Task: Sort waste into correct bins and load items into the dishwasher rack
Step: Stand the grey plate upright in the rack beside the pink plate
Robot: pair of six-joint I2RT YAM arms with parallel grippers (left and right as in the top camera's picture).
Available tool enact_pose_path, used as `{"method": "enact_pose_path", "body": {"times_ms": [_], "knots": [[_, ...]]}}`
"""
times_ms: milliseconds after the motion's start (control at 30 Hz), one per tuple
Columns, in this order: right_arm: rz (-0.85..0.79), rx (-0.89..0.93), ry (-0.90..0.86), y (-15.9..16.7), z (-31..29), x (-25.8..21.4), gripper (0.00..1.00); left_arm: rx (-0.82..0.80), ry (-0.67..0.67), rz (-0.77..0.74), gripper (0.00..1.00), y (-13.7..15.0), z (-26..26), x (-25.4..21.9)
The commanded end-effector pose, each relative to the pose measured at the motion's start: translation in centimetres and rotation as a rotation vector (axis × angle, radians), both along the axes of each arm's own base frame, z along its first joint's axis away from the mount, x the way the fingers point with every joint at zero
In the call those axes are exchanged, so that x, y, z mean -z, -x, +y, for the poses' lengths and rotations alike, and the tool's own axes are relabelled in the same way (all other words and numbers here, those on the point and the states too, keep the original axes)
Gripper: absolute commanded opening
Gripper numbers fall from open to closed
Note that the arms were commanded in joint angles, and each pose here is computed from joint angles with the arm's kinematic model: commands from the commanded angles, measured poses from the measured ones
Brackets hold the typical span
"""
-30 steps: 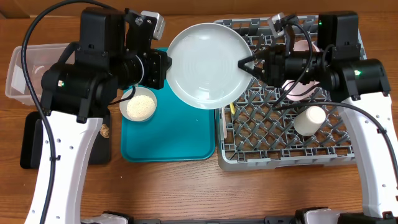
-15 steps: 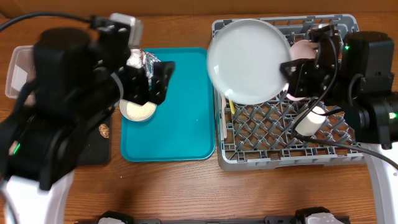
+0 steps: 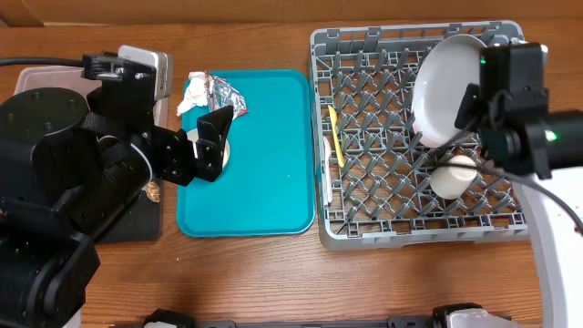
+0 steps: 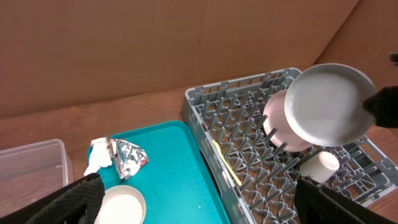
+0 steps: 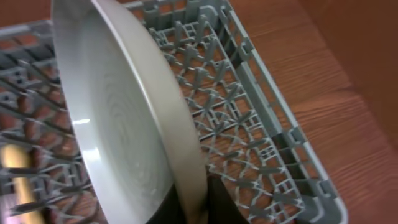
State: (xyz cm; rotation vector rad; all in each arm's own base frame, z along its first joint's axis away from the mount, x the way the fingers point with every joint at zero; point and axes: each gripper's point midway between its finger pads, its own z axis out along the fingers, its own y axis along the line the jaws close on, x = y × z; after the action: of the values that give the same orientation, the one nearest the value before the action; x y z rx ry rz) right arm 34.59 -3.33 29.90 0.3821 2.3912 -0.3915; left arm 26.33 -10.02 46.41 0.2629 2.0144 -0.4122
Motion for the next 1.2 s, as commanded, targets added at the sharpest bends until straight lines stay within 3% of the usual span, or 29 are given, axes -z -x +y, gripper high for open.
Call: {"method": "enact_pose_path", "body": {"times_ms": [0, 200, 467, 567, 600, 633, 667, 767, 967, 1167], "knots": [[0.071, -0.108, 0.152, -1.5, 0.3, 0.6, 0.04, -0.020, 0.004, 0.003, 1.00, 0.2, 0.4, -0.1], [0.179, -0.192, 0.200, -3.0, 2.3, 3.7, 0.04, -0.020, 0.001, 0.015, 1.00, 0.2, 0.4, 0.1], [0.252, -0.134, 0.269, -5.0, 1.8, 7.0, 0.05, -0.020, -0.011, 0.058, 1.00, 0.5, 0.5, 1.1], [0.252, -0.159, 0.240, -5.2, 2.7, 7.4, 0.16, -0.020, -0.012, 0.062, 1.00, 0.6, 0.5, 1.2], [0.242, -0.164, 0.237, -5.3, 3.1, 7.4, 0.23, -0.020, -0.012, 0.062, 1.00, 0.6, 0.5, 1.2], [0.228, -0.165, 0.236, -5.5, 3.4, 7.2, 0.39, -0.020, -0.012, 0.063, 1.00, 0.5, 0.5, 1.3], [0.217, -0.166, 0.235, -5.7, 3.5, 7.1, 0.48, -0.020, -0.012, 0.064, 1.00, 0.5, 0.5, 1.3], [0.168, -0.132, 0.203, -6.1, 3.6, 6.3, 0.52, -0.020, -0.017, 0.080, 1.00, 0.3, 0.4, 1.7], [0.046, -0.211, -0.023, -4.2, 6.5, 0.2, 0.55, -0.021, -0.037, 0.157, 1.00, -0.1, 0.3, 3.5], [-0.147, -0.588, -0.455, 0.1, 14.9, -7.8, 0.63, -0.038, -0.061, 0.206, 1.00, -0.9, 0.5, 4.8]]}}
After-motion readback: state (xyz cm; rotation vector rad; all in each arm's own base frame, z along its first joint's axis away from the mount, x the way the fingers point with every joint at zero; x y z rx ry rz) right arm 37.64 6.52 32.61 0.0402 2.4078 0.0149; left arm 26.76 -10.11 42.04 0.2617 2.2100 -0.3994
